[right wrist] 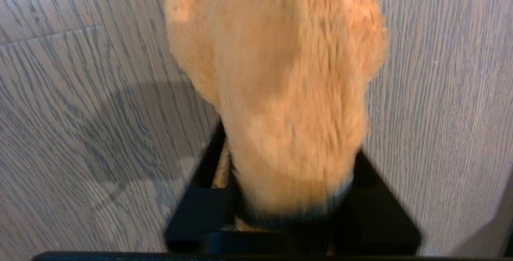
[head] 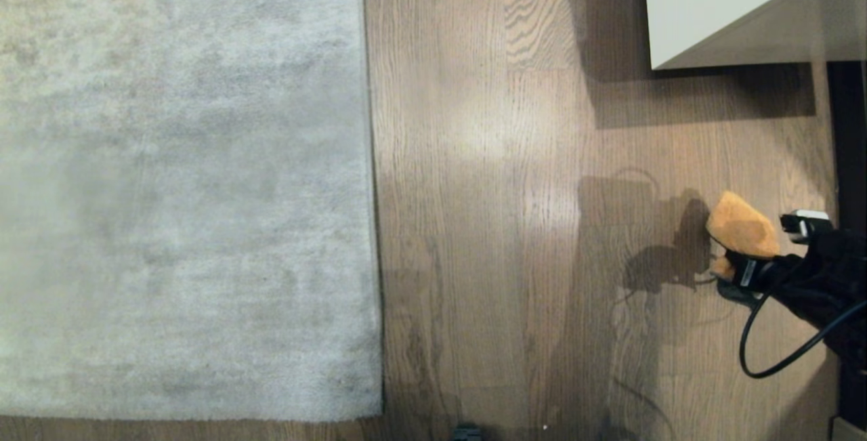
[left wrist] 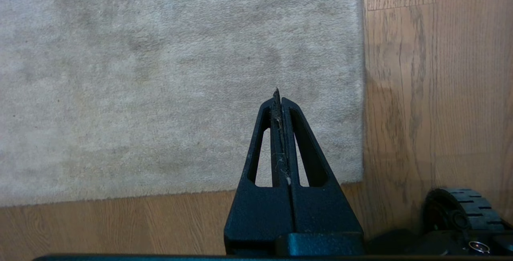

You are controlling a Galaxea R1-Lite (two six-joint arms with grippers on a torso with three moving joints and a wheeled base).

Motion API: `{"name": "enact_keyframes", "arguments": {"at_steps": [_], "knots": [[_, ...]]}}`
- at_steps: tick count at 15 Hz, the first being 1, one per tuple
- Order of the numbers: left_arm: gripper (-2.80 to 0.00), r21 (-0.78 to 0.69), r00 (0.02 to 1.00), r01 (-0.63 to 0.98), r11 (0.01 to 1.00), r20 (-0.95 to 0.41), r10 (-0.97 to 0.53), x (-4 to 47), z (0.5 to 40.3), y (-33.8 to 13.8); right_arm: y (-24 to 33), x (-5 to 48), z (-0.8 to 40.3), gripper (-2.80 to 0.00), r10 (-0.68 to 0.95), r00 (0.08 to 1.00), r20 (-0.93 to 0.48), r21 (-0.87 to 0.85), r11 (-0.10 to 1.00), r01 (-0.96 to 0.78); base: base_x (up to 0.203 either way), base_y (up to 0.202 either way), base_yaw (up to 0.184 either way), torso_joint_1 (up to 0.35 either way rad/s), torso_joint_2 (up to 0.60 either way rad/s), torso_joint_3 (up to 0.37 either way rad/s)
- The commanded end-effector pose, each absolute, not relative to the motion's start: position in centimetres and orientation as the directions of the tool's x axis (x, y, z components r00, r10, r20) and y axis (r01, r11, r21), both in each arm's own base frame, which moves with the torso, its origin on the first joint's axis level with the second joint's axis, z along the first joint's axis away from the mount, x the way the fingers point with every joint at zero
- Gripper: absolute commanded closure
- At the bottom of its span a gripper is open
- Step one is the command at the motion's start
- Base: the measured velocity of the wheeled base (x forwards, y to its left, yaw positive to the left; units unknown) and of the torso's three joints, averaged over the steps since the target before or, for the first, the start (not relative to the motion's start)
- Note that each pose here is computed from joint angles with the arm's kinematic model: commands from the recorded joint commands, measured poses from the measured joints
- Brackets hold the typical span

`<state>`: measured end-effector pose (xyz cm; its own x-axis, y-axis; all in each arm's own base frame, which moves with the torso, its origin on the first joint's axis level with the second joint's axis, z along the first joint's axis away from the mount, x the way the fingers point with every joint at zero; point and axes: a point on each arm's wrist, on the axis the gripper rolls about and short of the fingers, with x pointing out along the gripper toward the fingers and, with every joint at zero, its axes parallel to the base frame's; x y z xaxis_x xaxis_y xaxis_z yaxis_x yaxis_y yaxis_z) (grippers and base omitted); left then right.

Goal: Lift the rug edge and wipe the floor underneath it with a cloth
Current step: Put down the rag

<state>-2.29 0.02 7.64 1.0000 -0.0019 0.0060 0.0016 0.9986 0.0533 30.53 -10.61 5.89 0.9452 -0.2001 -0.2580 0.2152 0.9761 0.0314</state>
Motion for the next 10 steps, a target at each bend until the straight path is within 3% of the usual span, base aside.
{"name": "enact_keyframes", "arguments": {"at_steps": [1, 10], "knots": [[0.00, 0.054, 1.000, 0.001, 0.999, 0.006, -0.002, -2.3, 7.6, 0.0, -10.6, 30.4, 6.0, -2.80, -0.201, 0.948, -0.248, 0.028, 0.976, 0.214, 0.000, 0.000, 0.000, 0.000, 0.00, 0.000], [0.00, 0.054, 1.000, 0.001, 0.999, 0.006, -0.002, -2.3, 7.6, 0.0, -10.0, 29.0, 7.4, -2.80, -0.192, 0.960, -0.205, 0.019, 0.980, 0.200, 0.000, 0.000, 0.000, 0.000, 0.00, 0.000]]}}
